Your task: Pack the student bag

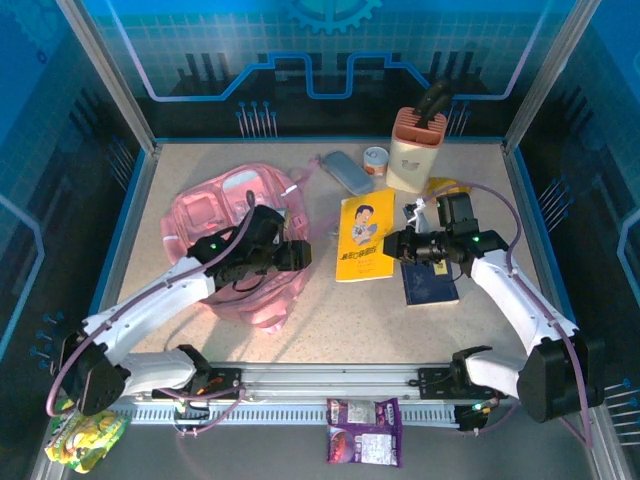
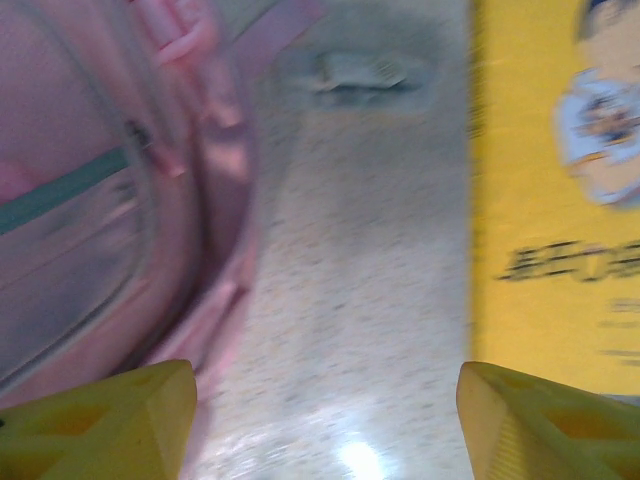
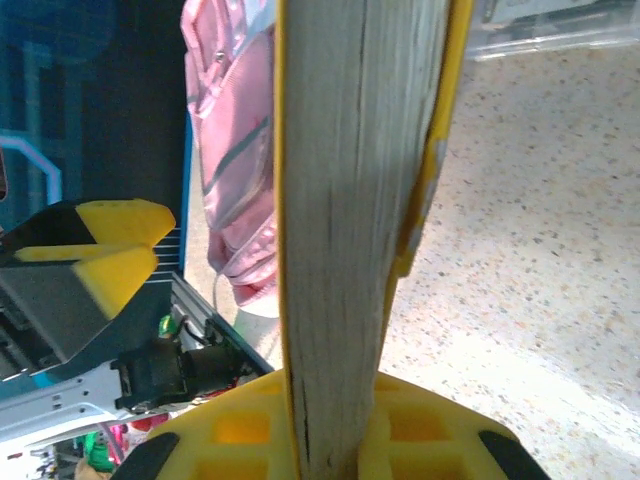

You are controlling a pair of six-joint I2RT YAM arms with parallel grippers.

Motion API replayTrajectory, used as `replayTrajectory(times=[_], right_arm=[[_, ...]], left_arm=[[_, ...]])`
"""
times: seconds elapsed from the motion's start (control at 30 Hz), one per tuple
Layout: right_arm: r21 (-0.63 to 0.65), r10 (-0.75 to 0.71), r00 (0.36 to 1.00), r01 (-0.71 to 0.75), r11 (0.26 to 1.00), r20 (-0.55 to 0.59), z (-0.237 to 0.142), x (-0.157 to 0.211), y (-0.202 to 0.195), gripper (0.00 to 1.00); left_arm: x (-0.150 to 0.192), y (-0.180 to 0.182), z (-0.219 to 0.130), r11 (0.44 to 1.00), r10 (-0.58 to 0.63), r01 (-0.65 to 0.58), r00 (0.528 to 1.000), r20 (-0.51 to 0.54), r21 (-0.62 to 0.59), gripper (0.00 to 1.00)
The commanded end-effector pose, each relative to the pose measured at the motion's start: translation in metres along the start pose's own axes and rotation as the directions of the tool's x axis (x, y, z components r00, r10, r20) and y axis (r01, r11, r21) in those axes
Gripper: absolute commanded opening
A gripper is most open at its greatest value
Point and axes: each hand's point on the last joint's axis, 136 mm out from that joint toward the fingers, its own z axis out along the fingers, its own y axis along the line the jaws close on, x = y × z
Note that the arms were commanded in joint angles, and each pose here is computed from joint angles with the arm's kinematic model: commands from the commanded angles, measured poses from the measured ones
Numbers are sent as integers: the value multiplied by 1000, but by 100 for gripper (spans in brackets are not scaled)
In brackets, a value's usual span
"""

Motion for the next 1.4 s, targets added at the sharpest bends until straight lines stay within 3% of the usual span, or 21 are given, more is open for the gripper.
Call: replayTrajectory(times=[0.0,0.2,0.5,0.73,1.17,1.37], right_arm=[[8,-56,998,56,998,-6,-2,0,-1,0],[19,-48,999,48,999,-19,3,0,-8,0],[27,-27,999,28,999,-41,10,6,-17,0],[28,-22,999,23,999,-46,11,7,-19,0],[24,-17,999,18,1000,-48,12,7,-19,0],[25,-20,999,21,999,-44,10,7,-19,0]], left_arm=[[16,35,7,974,122,-138,988,-96,-178,72],[16,62,27,918,182,-223,972,-149,-327,73],[8,55,53,907,237,-278,958,-164,-317,64],[-6,61,58,875,269,-305,952,-144,-376,60],[-16,82,80,807,308,-365,931,-198,-463,56],[-28,83,79,804,317,-357,934,-164,-476,29]])
